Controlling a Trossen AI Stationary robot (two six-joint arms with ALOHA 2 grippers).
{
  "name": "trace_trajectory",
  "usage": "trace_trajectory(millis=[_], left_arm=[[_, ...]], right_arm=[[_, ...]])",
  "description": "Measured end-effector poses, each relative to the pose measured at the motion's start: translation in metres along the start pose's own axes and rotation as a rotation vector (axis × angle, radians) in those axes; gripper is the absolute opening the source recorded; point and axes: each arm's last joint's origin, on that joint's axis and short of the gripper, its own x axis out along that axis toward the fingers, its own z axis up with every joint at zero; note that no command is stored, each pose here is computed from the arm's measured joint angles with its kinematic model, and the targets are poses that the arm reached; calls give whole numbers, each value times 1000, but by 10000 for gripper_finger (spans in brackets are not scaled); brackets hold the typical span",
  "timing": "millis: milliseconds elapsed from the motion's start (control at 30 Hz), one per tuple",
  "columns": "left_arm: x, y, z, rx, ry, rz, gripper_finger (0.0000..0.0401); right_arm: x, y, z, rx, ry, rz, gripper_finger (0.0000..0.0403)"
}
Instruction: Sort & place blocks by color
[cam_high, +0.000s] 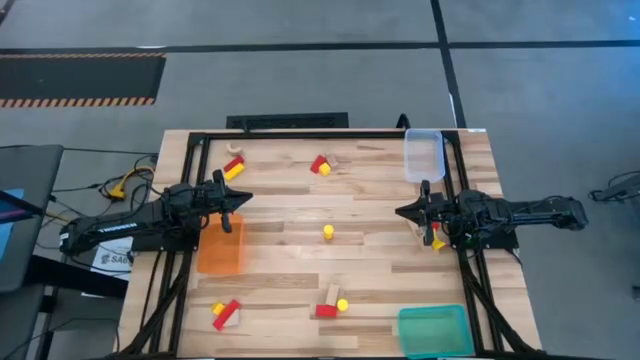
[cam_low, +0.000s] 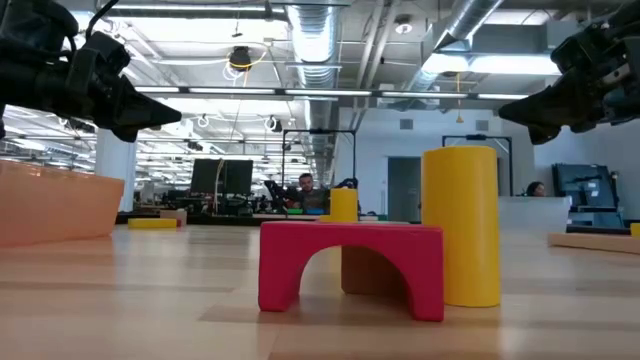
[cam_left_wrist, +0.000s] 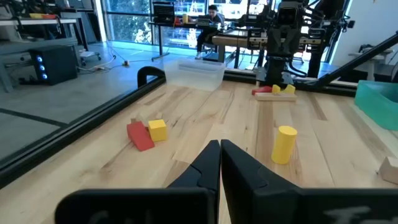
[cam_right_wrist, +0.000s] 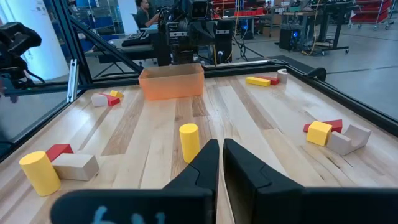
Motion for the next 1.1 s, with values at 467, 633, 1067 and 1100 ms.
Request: trace_trajectory(millis=[467, 633, 1067, 1100], left_arm=[[0, 0, 0, 0, 0, 0, 0], [0, 0, 0, 5, 0, 0, 0], [-1, -3, 11, -997, -63, -117, 0], [-1, -2, 12, -1040, -90, -99, 0]], right_arm=[[0, 0, 0, 0, 0, 0, 49], [0, 0, 0, 0, 0, 0, 49], [0, 0, 0, 0, 0, 0, 49], [0, 0, 0, 0, 0, 0, 49]])
